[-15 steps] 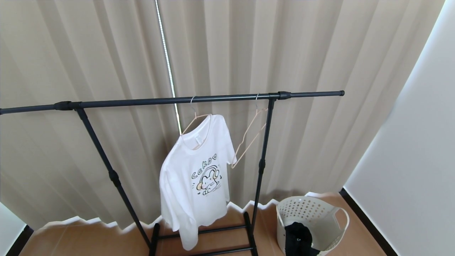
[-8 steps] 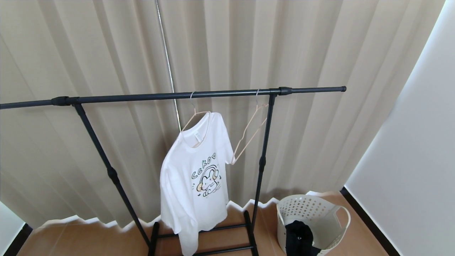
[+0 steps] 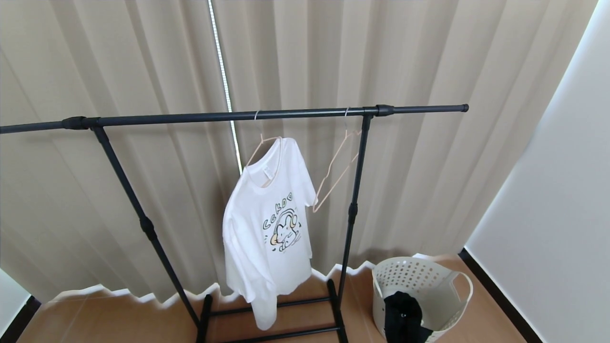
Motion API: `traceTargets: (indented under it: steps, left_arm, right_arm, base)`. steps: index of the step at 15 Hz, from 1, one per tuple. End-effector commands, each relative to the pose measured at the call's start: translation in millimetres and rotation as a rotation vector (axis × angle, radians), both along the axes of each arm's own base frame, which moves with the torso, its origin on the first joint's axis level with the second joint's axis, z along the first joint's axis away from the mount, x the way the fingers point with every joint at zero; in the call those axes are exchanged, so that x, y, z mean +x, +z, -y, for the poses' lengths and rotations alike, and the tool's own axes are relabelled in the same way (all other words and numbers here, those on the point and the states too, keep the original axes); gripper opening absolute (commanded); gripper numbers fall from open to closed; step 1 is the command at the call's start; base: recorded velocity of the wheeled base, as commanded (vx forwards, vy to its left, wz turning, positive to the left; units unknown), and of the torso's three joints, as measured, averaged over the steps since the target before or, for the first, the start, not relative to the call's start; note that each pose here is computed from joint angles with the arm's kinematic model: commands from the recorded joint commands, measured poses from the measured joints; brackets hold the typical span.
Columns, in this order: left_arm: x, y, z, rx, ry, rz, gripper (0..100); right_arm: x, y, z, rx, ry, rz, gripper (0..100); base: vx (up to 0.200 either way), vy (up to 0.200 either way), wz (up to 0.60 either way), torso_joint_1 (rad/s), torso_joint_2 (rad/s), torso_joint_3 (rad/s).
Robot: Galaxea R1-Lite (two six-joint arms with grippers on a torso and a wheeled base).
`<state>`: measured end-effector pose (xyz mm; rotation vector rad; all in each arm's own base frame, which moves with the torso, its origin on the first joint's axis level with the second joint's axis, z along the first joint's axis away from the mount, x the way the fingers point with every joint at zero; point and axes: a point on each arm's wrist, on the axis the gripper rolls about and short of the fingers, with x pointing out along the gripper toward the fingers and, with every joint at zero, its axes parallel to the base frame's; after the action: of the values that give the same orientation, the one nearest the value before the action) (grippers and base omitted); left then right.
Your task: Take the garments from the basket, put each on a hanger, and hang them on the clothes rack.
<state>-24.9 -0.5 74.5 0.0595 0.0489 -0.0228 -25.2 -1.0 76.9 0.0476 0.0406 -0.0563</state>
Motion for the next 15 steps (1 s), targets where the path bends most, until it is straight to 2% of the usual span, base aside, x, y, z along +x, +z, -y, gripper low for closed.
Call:
traceTargets:
  steps: [1,15]
  left_arm:
    - [0.1,0.1,0.0,0.0,0.0,-0.001,100]
    - [0.1,0.1,0.0,0.0,0.0,-0.001,100]
  right_arm:
    - [0.2,0.0,0.0,-0.001,0.0,-0.003,100]
    - [0.1,-0.1,0.1,0.005,-0.003,-0.001,100]
  base:
    - [0.0,0.0,0.0,-0.139,0.34,0.203]
    - [0.0,0.0,0.0,-0.149,0.37,0.219]
